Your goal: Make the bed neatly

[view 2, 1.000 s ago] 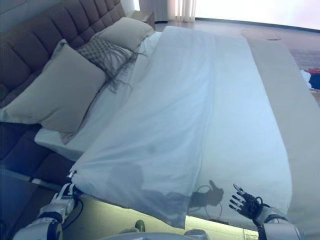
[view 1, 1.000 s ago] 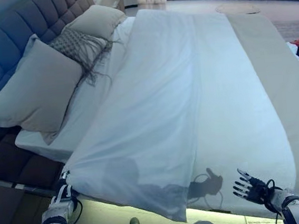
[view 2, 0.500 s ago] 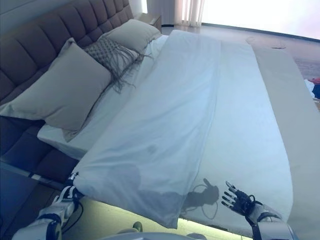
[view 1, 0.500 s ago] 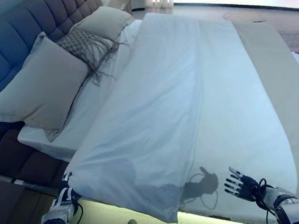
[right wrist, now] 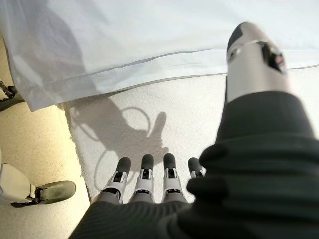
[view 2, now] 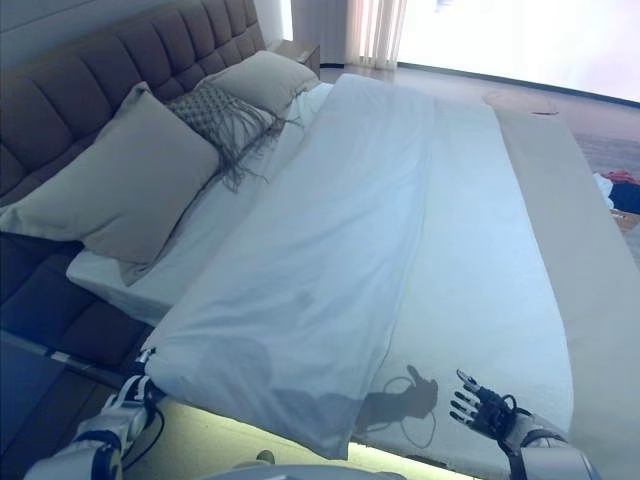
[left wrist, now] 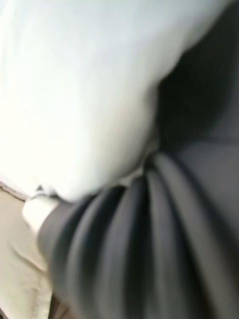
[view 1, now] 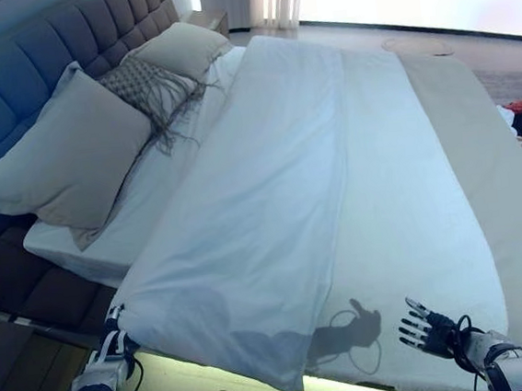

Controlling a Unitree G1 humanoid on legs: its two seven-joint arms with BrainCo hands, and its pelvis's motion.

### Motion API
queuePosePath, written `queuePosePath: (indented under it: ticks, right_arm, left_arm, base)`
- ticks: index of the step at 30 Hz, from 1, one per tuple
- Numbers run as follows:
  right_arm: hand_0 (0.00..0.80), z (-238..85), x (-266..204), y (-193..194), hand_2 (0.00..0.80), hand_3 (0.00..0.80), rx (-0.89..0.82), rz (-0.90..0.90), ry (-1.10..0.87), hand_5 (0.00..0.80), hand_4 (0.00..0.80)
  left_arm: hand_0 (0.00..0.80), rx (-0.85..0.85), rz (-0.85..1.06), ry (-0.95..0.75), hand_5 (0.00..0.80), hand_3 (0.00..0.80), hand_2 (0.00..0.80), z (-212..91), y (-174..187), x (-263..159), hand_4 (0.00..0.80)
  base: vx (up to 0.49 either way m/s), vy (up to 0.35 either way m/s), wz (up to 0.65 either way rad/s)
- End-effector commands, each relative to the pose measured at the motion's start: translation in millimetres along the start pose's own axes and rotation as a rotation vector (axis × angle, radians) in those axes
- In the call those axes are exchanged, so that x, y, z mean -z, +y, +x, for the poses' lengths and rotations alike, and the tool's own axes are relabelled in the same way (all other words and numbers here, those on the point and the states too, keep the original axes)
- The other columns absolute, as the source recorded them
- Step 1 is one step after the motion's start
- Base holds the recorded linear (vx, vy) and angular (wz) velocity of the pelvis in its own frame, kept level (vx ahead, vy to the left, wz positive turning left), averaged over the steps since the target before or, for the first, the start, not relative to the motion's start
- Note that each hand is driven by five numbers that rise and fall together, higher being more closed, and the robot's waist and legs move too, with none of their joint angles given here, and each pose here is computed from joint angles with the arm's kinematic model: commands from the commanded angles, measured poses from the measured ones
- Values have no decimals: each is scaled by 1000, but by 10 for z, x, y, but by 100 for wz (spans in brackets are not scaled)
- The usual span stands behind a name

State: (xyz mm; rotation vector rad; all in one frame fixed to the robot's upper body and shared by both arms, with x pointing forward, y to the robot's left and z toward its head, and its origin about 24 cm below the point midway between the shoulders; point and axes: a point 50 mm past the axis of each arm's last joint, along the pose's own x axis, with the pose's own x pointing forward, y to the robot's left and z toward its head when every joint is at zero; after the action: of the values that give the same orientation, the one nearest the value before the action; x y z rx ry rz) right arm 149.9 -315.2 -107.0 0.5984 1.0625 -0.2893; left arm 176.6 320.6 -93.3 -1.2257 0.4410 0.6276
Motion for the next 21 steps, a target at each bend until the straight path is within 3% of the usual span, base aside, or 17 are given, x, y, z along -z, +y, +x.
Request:
queuePosePath:
  ticks: [1,8,14,21]
  right_arm:
    - [0,-44,12,-98,0,0,37,12,4,0,0]
    - [0,-30,-16,-48,0,0,5,-18,5,0,0]
    - [0,-37,14,-74,0,0,4,-15,5,0,0]
    - [0,-19,-23,-24,0,0,-3,6,-15,0,0]
  left_arm:
    - [0,-136,10,-180,0,0,0,-356,436,-513,0]
    - [0,-202,94,-49,0,0,0,-391,602,-290,0]
    - [0,-186,151,-8,0,0,0,-469,747,-161,0]
    - [0,-161,282,170,0,0,0,-589,930,85,0]
  base:
    - [-6,39,2]
    - [-8,15,3]
    - [-10,10,13]
    - [-32,-11,17]
